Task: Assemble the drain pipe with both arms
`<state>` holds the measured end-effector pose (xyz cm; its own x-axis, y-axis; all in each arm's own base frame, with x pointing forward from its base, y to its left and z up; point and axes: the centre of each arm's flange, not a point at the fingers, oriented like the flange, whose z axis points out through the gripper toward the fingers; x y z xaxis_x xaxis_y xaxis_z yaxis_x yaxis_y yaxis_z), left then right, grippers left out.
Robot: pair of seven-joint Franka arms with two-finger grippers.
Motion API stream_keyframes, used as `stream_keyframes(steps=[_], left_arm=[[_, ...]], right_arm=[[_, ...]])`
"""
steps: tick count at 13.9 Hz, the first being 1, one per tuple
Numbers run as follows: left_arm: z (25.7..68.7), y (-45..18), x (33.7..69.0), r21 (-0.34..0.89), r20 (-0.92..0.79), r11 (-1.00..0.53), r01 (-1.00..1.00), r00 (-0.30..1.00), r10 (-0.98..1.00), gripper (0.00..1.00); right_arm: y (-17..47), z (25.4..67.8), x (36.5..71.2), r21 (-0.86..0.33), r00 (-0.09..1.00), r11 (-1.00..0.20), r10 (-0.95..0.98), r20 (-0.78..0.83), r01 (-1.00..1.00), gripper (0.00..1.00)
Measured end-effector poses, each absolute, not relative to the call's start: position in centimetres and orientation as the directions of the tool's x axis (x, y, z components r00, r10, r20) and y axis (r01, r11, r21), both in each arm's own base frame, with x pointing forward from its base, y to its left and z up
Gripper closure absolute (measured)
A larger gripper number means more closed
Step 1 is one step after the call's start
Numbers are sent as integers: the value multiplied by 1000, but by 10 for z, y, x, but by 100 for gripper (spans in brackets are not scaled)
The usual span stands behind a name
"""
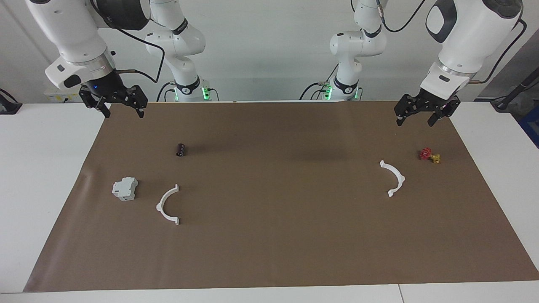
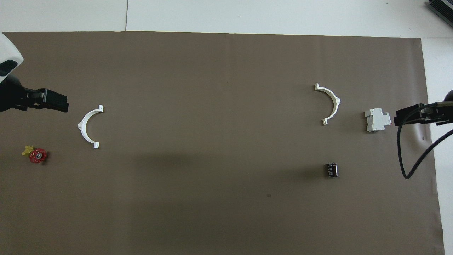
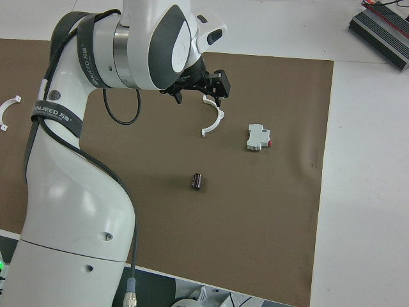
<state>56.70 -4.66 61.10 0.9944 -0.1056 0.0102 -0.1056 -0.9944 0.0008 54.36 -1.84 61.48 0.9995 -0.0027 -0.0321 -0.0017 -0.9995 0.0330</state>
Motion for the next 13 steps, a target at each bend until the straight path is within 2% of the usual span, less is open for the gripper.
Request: stream_keyframes(steps=[9,11,13], left_arm=[[611,-47,567,1,10,-994,-106,994,-106,0],[611,-47,567,1,10,-994,-106,994,-106,0],[611,-47,567,1,10,-994,-106,994,-106,0]], right_arm=[[-21,618,542,32,1000,-999,12,-23,13,0],[-22,619,548,34,999,-998,47,25,46,0],[-21,601,556,39,996,-997,66,66,63,0]])
